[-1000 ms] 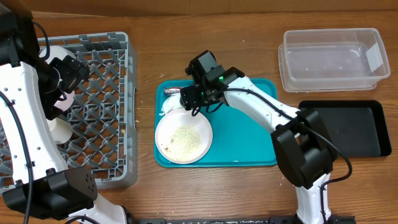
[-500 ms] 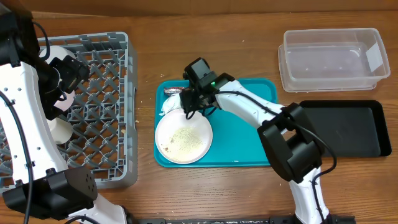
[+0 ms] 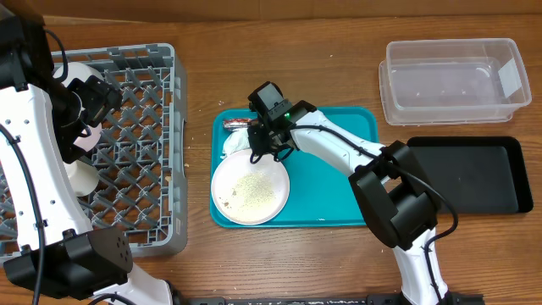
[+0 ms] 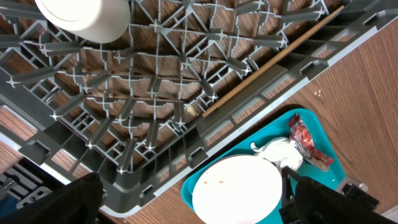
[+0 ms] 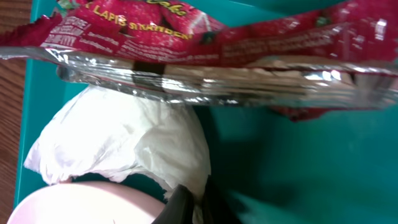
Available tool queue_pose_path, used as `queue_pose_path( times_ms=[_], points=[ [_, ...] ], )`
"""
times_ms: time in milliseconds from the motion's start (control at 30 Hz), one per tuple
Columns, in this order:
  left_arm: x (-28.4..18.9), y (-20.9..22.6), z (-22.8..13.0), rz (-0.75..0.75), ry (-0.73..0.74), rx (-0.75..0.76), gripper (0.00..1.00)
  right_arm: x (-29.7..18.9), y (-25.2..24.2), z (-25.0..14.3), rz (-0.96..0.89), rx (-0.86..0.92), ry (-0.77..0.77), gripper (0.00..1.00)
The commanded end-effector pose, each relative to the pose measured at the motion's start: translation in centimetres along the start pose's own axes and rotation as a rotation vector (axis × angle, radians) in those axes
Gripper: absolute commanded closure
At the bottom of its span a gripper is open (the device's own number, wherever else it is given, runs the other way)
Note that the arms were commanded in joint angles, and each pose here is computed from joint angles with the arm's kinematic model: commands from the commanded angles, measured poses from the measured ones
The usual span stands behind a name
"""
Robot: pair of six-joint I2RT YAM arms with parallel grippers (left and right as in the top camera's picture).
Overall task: Sort waste into correct bins and load items into the dishwasher
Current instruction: 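Carry the tissue to the clear plastic bin and release it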
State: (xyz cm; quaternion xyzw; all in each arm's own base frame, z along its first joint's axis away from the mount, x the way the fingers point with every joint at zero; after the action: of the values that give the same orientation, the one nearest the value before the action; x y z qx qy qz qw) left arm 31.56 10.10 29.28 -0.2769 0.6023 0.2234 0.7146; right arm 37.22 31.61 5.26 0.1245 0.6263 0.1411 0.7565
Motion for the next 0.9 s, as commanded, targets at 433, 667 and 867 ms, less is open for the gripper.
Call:
queue_pose_path(
  times_ms=[433, 667, 867],
  points=[
    [-0.2, 0.0, -0.1, -0.001, -0.006, 0.002, 0.00, -15.7, 1.4, 2.7, 0.105, 0.016, -0.197, 0.96],
    [-0.2, 0.0, -0.1, -0.002, -0.006, 0.002, 0.00, -19.6, -3.8, 5.4, 0.025, 0.130, -0.302, 0.96],
    [-0.2, 0.0, -0.1, -0.002, -0.005, 0.002, 0.00, -25.1, -12.9, 11.0, -0.080, 0.366, -0.569, 0.96]
  ],
)
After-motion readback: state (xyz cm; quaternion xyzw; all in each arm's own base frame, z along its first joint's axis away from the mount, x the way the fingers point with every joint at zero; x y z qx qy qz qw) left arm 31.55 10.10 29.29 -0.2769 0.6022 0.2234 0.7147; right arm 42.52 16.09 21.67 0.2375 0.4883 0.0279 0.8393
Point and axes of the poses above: each gripper's point midway between its finger pads, its own x axis out along the fingers, its own y axis along the line the jaws close on, z = x × y, the point moved 4 cm from there along -x, back along the fingers, and after that the axes turned 15 degrees about x, right-handed, at the moved point
